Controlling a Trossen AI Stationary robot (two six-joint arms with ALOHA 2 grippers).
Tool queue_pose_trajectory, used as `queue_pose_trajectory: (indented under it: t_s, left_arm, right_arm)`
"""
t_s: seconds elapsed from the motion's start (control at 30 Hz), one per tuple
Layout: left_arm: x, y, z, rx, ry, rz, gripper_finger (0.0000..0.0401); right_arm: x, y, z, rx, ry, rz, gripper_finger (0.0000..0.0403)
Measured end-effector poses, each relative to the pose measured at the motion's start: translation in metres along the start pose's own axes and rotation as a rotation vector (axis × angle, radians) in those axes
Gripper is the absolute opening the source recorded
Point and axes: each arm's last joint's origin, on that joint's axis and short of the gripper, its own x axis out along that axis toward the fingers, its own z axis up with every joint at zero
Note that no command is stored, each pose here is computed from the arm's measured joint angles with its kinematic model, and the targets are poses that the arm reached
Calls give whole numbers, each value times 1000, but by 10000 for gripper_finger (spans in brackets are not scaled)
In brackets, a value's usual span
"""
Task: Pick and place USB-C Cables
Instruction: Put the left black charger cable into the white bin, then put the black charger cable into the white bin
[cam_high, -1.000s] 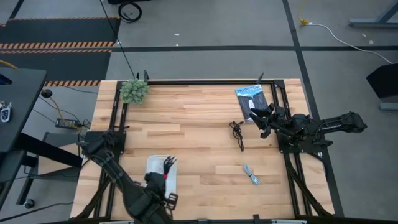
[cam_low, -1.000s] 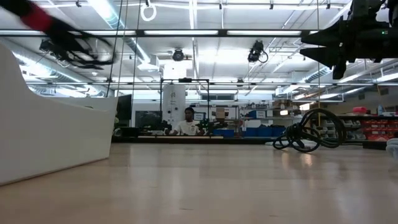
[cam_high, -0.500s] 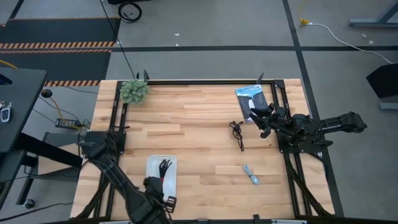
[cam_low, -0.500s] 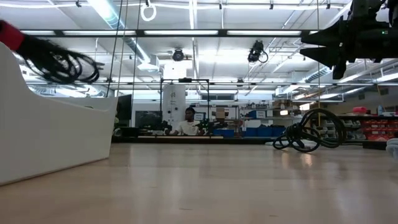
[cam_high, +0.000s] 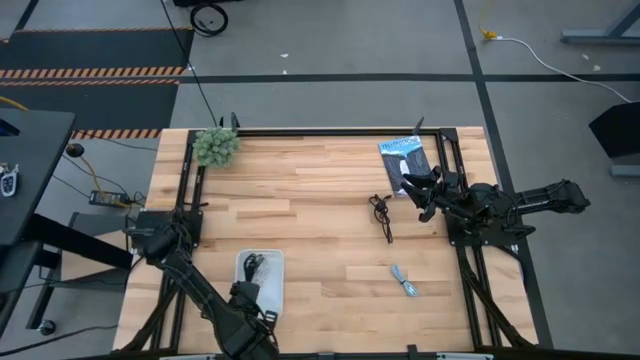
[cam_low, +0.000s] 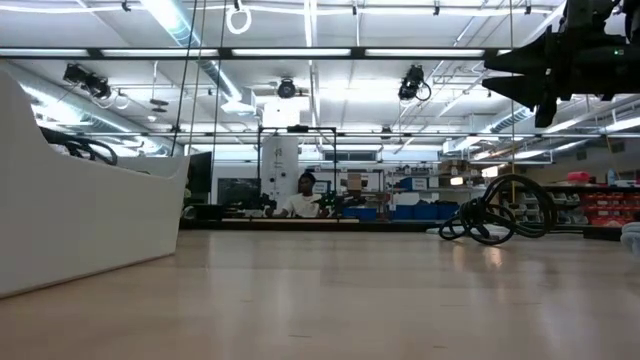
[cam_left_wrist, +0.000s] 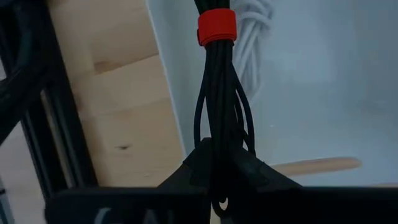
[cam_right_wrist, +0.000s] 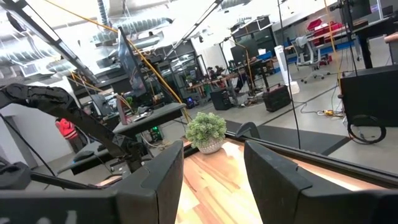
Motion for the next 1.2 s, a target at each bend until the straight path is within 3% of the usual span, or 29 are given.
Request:
queue_pose_trajectory:
  t_s: [0.3, 0.53, 0.73, 0.87, 1.07, 1.2]
  left_arm:
    - [-6, 2, 4, -43, -11, -32, 37]
    - [-6, 1, 7, -56, -4, -27, 88]
    - [-19, -4, 19, 34, 35, -62, 126]
    - [-31, -9, 31, 69, 38, -116, 132]
    - [-30, -12, 37, 88, 36, -113, 132]
    - [-30, -15, 44, 90, -67, -153, 132]
  right_arm:
    - [0, 0, 0, 0, 0, 0, 176]
    - [0, 0, 0, 0, 0, 0, 176]
    - [0, 0, 0, 0, 0, 0, 176]
    - [0, 0, 0, 0, 0, 0, 176]
    - [0, 0, 0, 0, 0, 0, 176]
    - [0, 0, 0, 0, 0, 0, 176]
